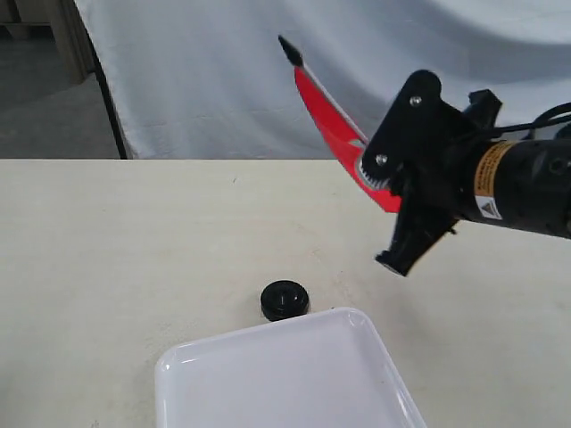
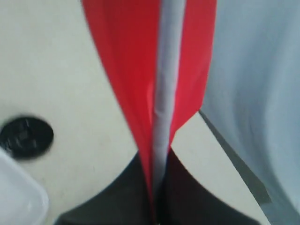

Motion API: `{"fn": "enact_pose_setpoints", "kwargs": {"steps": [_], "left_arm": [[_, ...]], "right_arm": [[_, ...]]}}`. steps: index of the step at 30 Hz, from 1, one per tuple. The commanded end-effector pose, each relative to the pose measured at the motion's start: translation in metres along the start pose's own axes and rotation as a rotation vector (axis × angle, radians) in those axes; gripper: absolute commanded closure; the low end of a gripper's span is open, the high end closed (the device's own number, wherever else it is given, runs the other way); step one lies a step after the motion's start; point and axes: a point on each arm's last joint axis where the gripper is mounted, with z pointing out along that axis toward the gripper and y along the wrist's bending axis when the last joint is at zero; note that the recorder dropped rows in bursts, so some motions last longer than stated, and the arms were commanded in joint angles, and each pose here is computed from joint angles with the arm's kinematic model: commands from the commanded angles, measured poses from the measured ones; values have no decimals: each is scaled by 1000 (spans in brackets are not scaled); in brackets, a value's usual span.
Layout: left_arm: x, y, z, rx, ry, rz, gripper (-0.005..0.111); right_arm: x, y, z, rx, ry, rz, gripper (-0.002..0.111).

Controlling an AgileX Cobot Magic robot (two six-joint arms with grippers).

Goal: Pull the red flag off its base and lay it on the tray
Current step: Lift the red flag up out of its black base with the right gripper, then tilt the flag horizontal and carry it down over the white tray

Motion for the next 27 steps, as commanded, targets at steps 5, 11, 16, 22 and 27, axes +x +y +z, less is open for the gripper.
{"fn": "enact_pose_setpoints", "kwargs": {"steps": [5,11,16,22,27], "left_arm": [[1,0,0,4,2,2,107],[1,0,0,4,2,2,107],[1,0,0,4,2,2,107],[1,0,0,4,2,2,107],[1,0,0,4,2,2,107]], "right_arm": [[22,13,-7,-42,375,-262,109],[9,55,7,-171,375,-421,109],[2,100,16,-269,413,-667,109],[-3,137,16,-307,443,-878,109],[-3,158,20,-340,435,-952,109]]}}
